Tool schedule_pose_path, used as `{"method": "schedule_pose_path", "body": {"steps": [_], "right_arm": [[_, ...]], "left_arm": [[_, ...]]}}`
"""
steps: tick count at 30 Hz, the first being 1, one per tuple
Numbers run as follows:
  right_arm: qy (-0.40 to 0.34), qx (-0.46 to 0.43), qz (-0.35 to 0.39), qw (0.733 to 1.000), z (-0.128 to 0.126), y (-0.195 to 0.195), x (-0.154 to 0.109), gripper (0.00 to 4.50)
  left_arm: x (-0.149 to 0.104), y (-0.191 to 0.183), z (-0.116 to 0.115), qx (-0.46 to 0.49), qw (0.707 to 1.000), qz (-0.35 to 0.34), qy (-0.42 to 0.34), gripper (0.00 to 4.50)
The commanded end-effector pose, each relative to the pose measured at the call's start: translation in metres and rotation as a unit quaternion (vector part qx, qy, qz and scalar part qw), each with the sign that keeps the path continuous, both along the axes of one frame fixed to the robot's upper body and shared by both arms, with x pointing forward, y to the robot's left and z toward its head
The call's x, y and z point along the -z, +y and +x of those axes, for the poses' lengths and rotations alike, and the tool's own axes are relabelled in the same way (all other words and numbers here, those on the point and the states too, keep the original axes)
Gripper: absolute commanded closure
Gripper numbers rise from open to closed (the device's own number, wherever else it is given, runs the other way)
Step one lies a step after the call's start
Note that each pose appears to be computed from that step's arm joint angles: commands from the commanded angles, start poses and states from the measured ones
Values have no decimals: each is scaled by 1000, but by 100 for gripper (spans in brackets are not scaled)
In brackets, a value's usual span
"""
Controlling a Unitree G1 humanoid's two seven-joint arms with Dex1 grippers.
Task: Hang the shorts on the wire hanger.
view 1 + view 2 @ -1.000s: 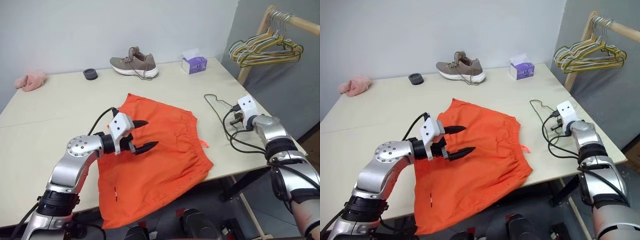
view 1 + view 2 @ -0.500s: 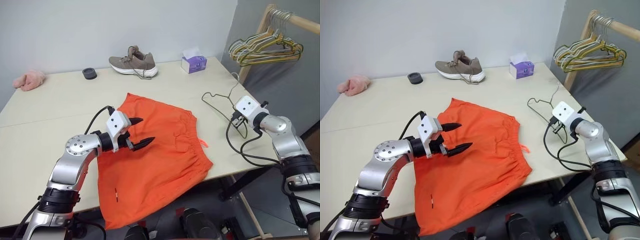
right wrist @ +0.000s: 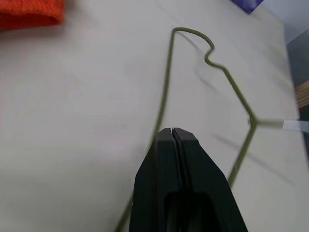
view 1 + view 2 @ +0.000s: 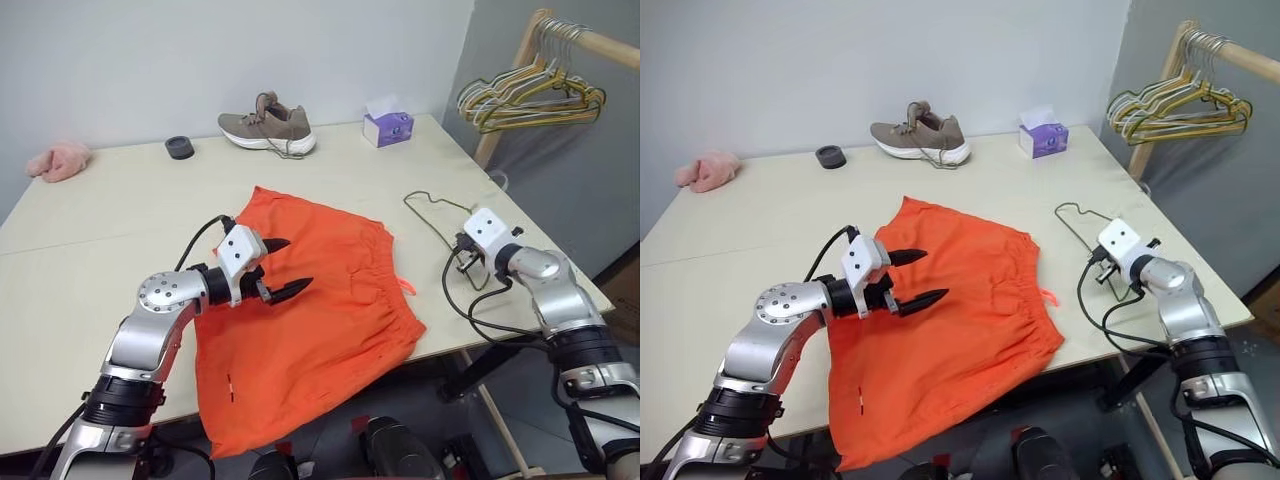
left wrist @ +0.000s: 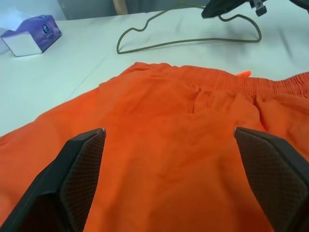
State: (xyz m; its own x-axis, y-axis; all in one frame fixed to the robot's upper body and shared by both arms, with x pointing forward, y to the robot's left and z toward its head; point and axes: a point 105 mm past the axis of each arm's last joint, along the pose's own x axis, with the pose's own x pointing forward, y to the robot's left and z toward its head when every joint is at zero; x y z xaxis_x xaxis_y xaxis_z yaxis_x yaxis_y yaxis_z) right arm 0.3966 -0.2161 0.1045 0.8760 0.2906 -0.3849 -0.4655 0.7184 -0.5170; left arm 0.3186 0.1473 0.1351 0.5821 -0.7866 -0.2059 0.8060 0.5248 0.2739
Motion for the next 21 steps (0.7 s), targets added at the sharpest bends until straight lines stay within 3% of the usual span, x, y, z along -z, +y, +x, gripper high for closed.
{"method": "schedule_pose_path", "body": {"steps": [1,12,21], "right_arm": [[-2,15,33,999,0,-3,-13,389],[15,122,74,990,12,-38,-12,4],[112,232,144,955,32,-55,16,1]], "left_arm": [[-12,-3,-2,7,1000,0,-29,0],[-12,-4,-3,11,1000,-2,-26,0],[-14,-12,-2,29,999,2,-31,0]]}}
